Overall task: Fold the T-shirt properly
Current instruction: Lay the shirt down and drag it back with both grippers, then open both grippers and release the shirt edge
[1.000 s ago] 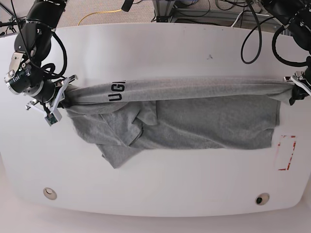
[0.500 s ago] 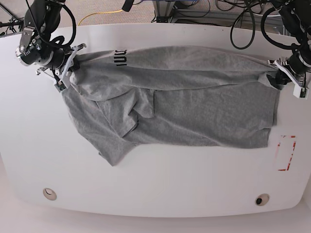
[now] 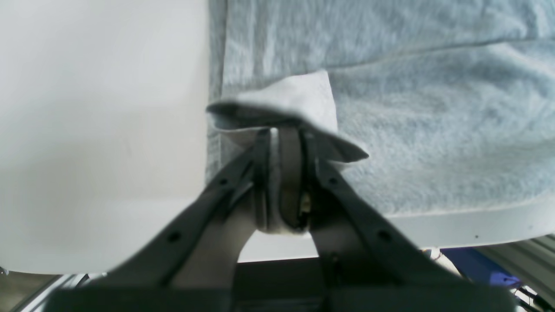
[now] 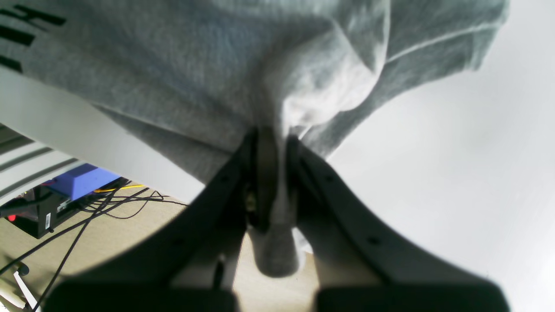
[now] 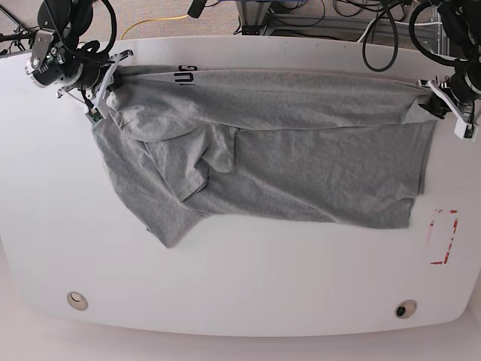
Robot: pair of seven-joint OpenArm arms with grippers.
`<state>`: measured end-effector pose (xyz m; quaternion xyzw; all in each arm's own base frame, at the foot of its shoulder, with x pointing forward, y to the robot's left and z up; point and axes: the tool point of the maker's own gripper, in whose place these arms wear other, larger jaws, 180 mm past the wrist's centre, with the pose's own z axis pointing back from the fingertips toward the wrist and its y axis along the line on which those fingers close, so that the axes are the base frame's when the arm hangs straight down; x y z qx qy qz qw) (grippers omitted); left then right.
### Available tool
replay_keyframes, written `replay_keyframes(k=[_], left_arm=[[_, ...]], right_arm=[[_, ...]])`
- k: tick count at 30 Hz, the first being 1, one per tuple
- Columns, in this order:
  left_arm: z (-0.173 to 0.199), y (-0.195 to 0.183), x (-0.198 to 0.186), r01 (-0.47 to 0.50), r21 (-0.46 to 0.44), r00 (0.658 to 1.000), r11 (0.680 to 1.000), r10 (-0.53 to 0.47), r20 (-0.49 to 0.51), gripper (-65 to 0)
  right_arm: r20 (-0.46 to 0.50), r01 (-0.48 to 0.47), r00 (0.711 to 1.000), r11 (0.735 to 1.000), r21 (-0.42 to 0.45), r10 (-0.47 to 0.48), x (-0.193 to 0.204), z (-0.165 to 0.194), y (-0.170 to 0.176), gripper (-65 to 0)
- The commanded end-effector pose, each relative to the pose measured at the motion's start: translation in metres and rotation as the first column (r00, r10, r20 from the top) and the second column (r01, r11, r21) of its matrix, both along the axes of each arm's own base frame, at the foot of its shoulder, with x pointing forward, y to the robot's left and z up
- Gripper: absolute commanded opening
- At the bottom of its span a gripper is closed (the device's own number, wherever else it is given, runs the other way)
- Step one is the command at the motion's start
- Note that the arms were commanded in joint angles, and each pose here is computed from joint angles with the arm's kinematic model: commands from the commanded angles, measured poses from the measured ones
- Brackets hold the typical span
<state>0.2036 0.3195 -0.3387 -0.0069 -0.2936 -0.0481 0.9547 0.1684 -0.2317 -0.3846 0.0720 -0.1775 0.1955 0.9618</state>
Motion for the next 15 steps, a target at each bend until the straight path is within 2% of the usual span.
replay_keyframes(k=[1, 7, 9, 12, 15], left_arm=[[0.015, 0.007, 0.009, 0.015, 0.031, 0.999, 0.999, -0.017, 0.045, -64.7], [0.001, 0.018, -0.004, -0.015, 0.052, 1.000, 0.999, 0.016, -0.019, -64.6], [-0.002, 0.021, -0.007, -0.017, 0.069, 0.999, 0.997, 0.020, -0.036, -64.4], [-0.002, 0.025, -0.007, 0.005, 0.103, 0.998, 0.995, 0.001, -0.057, -59.3], [-0.004, 0.023, -0.008, 0.058, 0.129, 0.996, 0.990, -0.048, -0.079, -43.9]], right_arm=[[0.034, -0.010, 0.999, 1.000, -0.010, 0.011, 0.007, 0.008, -0.003, -64.8], [0.012, -0.022, 1.000, 0.998, -0.051, 0.023, 0.001, 0.009, -0.017, -64.4], [0.011, -0.024, 1.000, 0.998, -0.057, 0.024, 0.001, 0.010, -0.018, -60.9], [0.004, -0.020, 1.000, 0.998, -0.061, 0.021, -0.002, 0.009, -0.020, -48.5], [0.019, 0.022, 1.000, 0.997, -0.071, -0.021, -0.003, 0.013, -0.031, -30.0]])
